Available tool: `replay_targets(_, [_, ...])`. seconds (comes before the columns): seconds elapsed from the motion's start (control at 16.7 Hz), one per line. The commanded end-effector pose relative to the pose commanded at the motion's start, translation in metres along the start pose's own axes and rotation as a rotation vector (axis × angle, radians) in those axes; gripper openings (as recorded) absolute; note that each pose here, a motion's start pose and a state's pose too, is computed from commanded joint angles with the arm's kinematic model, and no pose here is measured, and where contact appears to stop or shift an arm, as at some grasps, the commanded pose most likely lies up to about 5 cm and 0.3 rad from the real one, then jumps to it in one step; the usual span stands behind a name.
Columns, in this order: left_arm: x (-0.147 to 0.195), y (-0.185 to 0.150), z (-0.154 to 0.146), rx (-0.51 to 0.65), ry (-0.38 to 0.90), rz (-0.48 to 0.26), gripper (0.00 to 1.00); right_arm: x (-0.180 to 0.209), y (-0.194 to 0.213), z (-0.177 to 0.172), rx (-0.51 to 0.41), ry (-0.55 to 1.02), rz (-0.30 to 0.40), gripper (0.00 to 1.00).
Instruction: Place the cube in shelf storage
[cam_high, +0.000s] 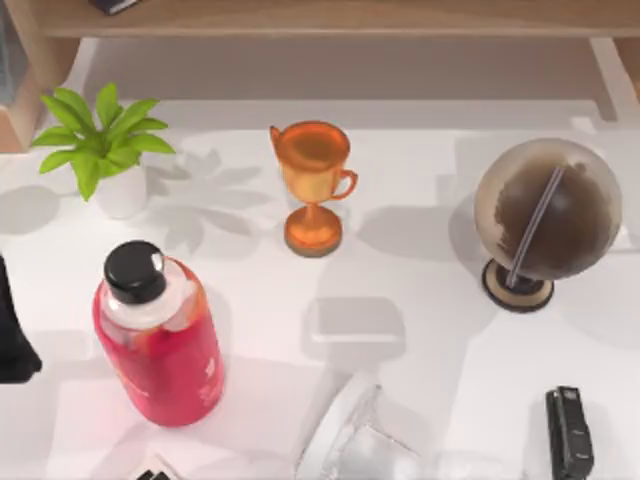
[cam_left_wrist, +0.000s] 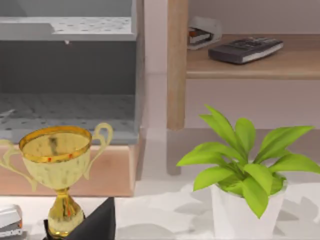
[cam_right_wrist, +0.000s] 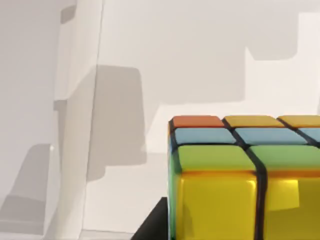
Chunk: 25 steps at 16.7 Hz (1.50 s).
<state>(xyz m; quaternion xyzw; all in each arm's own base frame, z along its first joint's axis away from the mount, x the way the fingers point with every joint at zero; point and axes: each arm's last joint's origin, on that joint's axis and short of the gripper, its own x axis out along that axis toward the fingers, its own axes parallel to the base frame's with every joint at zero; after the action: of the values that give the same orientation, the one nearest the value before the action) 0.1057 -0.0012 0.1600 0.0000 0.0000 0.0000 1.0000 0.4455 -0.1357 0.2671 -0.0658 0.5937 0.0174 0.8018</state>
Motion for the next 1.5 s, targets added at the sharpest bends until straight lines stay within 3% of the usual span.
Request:
replay_targets(0.24, [0.000,0.000,0.000,0.000,0.000,0.000,1.00,-0.036,0.066,-0.001,-0.093,-0.089,-0.024,0.00])
replay_targets(0.48, [0.000,0.000,0.000,0.000,0.000,0.000,1.00,-0.047,0.140,-0.003,-0.200,-0.220,-0.036,0.00])
replay_targets(0.78, [0.000,0.000,0.000,0.000,0.000,0.000,1.00,-0.047,0.220,0.003,-0.266,-0.535,-0.075,0.00])
replay_targets(1.08, [0.000,0.000,0.000,0.000,0.000,0.000,1.00,-0.042,0.287,0.012,-0.209,-0.923,-0.104,0.00])
replay_targets(1.5, [0.000,0.000,0.000,0.000,0.000,0.000,1.00,-0.009,0.363,-0.001,-0.003,-1.331,-0.091,0.00])
